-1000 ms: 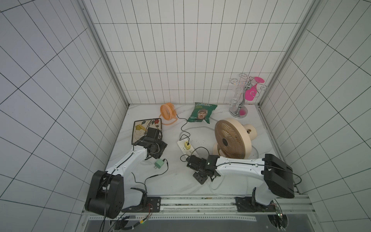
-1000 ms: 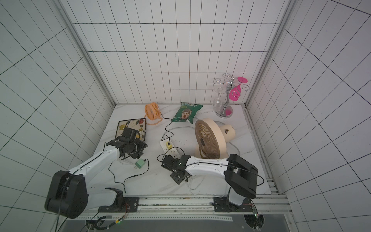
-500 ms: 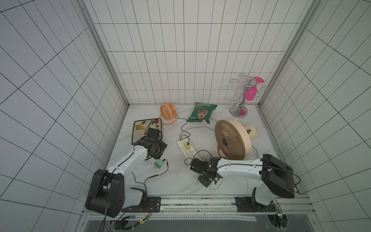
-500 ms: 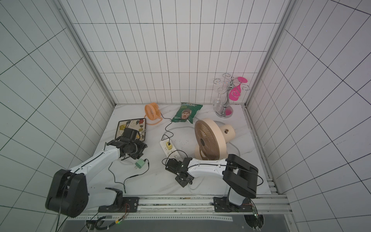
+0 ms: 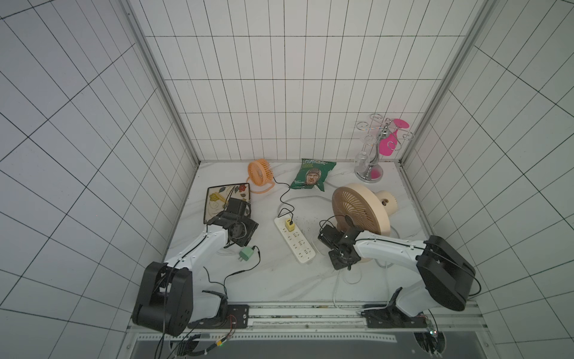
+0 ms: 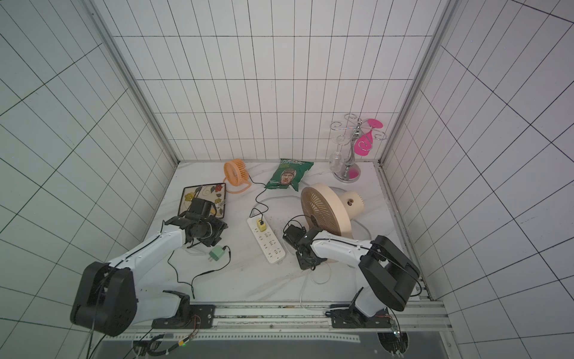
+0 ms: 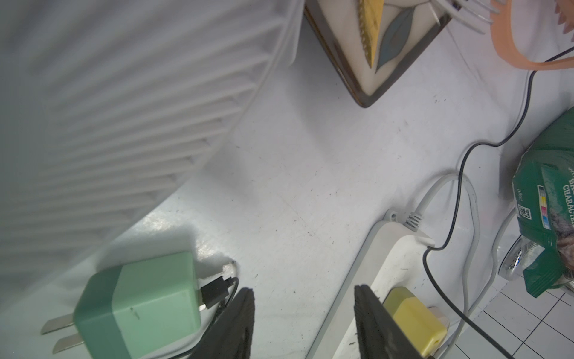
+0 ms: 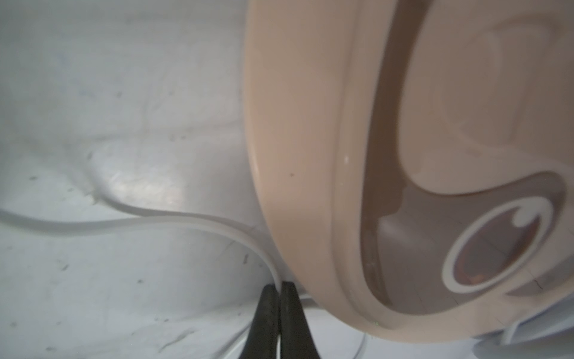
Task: Unplug the desk fan from the power strip
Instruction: Move the fan to the center of the board.
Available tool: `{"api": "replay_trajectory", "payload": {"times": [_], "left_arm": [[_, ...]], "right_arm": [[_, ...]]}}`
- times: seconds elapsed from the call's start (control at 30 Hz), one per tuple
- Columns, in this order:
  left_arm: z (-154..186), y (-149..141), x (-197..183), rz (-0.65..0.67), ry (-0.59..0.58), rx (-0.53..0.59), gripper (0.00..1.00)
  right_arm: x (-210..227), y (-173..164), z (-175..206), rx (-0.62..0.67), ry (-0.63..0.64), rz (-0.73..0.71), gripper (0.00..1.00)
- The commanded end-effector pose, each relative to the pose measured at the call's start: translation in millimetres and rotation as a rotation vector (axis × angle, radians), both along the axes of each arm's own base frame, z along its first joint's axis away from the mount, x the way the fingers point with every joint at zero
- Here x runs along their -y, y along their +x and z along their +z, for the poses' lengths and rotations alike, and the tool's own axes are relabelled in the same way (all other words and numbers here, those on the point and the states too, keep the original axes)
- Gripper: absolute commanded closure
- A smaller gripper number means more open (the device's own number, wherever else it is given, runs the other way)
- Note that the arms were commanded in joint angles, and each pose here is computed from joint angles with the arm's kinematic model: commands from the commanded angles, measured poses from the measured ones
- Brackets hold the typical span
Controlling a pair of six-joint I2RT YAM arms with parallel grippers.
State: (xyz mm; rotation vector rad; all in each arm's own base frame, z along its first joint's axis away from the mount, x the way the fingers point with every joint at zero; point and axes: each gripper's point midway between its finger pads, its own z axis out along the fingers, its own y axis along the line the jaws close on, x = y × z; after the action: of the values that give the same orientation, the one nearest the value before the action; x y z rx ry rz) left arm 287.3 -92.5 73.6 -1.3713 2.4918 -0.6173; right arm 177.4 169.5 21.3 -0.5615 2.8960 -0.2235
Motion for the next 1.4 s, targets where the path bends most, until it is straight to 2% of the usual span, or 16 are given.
{"api": "replay_trajectory", "payload": {"times": [0.0, 0.23, 0.57, 0.63, 0.73, 0.83, 1.0, 1.2, 1.37], "left_arm": [[-5.0, -1.1, -2.2, 0.005, 0.006, -0.009, 0.46], [-4.4, -0.3, -2.2, 0.006, 0.003, -0.009, 0.46], [-0.1, 1.5, -0.5, 0.0, -0.005, 0.001, 0.46], [1.4, 2.5, -0.3, -0.001, -0.005, 0.006, 0.46], [2.5, 3.0, -0.4, -0.003, -0.004, 0.01, 0.46], [3.3, 3.8, -1.4, -0.004, 0.003, 0.015, 0.45], [3.9, 4.4, -2.1, -0.003, 0.007, 0.02, 0.45], [11.4, 9.1, -4.0, -0.003, 0.018, 0.055, 0.44], [16.0, 12.7, 0.4, -0.017, -0.003, 0.083, 0.43]], "right_arm": [[27.4, 17.4, 6.0, 0.048, -0.053, -0.094, 0.95], [53.6, 43.1, 0.9, 0.051, -0.062, -0.241, 0.95], [96.9, 58.3, -5.0, 0.045, -0.08, -0.483, 0.92], [102.9, 62.0, -4.5, 0.046, -0.078, -0.515, 0.87], [107.2, 66.2, -2.7, 0.05, -0.071, -0.54, 0.71], [100.9, 66.6, 0.9, 0.048, -0.043, -0.518, 0.58], [71.1, 77.4, 28.5, 0.166, 0.057, -0.402, 0.43], [21.4, 82.5, 82.7, 0.342, 0.163, -0.191, 0.32], [-53.4, 75.8, 104.3, 0.31, 0.381, 0.056, 0.29]]}}
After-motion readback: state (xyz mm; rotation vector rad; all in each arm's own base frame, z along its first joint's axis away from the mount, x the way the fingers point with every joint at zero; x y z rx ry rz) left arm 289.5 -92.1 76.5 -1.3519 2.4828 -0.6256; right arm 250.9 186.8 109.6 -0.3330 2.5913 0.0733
